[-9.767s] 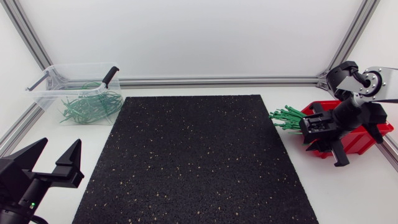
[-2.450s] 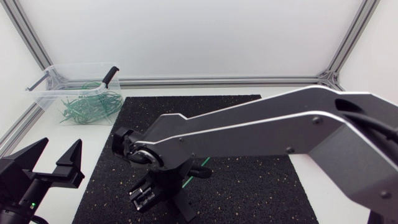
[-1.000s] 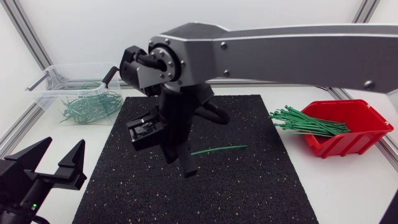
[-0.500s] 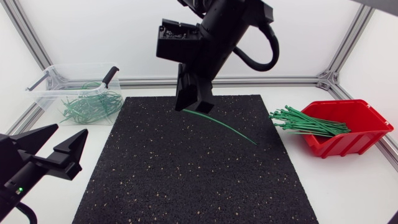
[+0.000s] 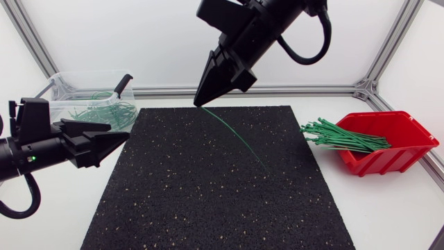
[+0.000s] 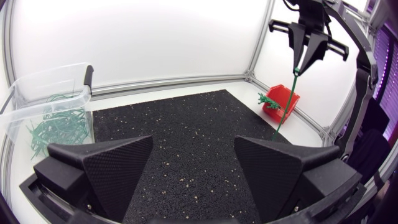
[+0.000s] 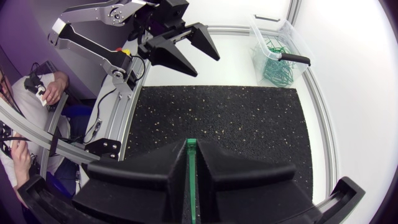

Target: Take a green cable tie from the red box, thread the tail through the head to close it, then place it in the transparent bin on the left.

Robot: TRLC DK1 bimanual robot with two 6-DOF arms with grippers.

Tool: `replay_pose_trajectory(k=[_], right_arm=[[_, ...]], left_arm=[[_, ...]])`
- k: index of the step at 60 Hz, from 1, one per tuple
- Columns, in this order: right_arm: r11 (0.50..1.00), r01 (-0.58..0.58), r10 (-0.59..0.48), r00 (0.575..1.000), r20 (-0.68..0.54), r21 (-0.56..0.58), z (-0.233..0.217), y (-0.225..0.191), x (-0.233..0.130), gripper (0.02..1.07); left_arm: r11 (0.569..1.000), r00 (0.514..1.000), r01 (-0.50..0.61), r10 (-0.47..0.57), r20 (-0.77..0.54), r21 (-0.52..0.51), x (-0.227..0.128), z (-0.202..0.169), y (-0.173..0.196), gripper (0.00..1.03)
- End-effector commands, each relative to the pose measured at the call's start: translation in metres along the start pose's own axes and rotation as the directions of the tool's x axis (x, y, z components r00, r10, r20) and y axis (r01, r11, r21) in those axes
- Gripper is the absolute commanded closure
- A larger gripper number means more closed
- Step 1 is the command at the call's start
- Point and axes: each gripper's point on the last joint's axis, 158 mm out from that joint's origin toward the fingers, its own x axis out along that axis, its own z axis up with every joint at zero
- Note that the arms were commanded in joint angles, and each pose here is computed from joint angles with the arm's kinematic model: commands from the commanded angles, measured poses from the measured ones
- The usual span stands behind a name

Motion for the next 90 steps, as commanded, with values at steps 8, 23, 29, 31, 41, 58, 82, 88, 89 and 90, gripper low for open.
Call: replay_pose_trajectory(k=[8, 23, 29, 31, 41, 58, 82, 88, 89, 90], right_arm=[[0.997, -0.072, 0.070, 0.996, 0.058, 0.033, 0.003, -0.006, 0.009, 1.02], [0.987, -0.157, 0.152, 0.983, 0.104, 0.039, 0.007, 0.000, 0.022, 1.02], [0.980, -0.199, 0.194, 0.974, 0.120, 0.029, 0.011, 0.009, 0.026, 1.02], [0.976, -0.214, 0.209, 0.969, 0.131, 0.026, 0.013, 0.013, 0.027, 1.02], [0.958, -0.285, 0.280, 0.947, 0.159, 0.012, 0.017, 0.031, 0.035, 1.02], [0.926, -0.375, 0.373, 0.900, 0.226, -0.038, 0.026, 0.054, 0.033, 1.02], [0.857, -0.506, 0.511, 0.811, 0.284, -0.096, 0.029, 0.082, 0.039, 1.02], [0.837, -0.538, 0.541, 0.786, 0.298, -0.102, 0.028, 0.084, 0.042, 1.02], [0.835, -0.540, 0.545, 0.782, 0.303, -0.106, 0.028, 0.084, 0.043, 1.02], [0.834, -0.540, 0.546, 0.780, 0.305, -0.113, 0.028, 0.083, 0.044, 1.02]], left_arm=[[0.948, 0.994, 0.109, -0.108, -0.019, 0.300, 0.009, 0.005, -0.033, 0.12], [0.878, 0.944, 0.327, -0.321, -0.076, 0.348, 0.026, -0.007, -0.066, 0.12], [0.843, 0.911, 0.405, -0.404, -0.080, 0.354, 0.030, -0.005, -0.074, 0.12], [0.830, 0.900, 0.427, -0.429, -0.080, 0.359, 0.030, -0.004, -0.078, 0.12], [0.777, 0.859, 0.485, -0.509, -0.052, 0.400, 0.026, 0.005, -0.091, 0.12], [0.688, 0.763, 0.591, -0.646, -0.016, 0.420, 0.017, 0.009, -0.113, 0.12], [0.579, 0.647, 0.694, -0.762, -0.018, 0.428, 0.012, 0.017, -0.139, 0.12], [0.548, 0.611, 0.722, -0.791, -0.017, 0.423, 0.008, 0.017, -0.146, 0.12], [0.545, 0.605, 0.728, -0.796, -0.016, 0.417, 0.007, 0.018, -0.146, 0.12], [0.540, 0.599, 0.732, -0.801, -0.015, 0.415, 0.006, 0.018, -0.147, 0.12]])
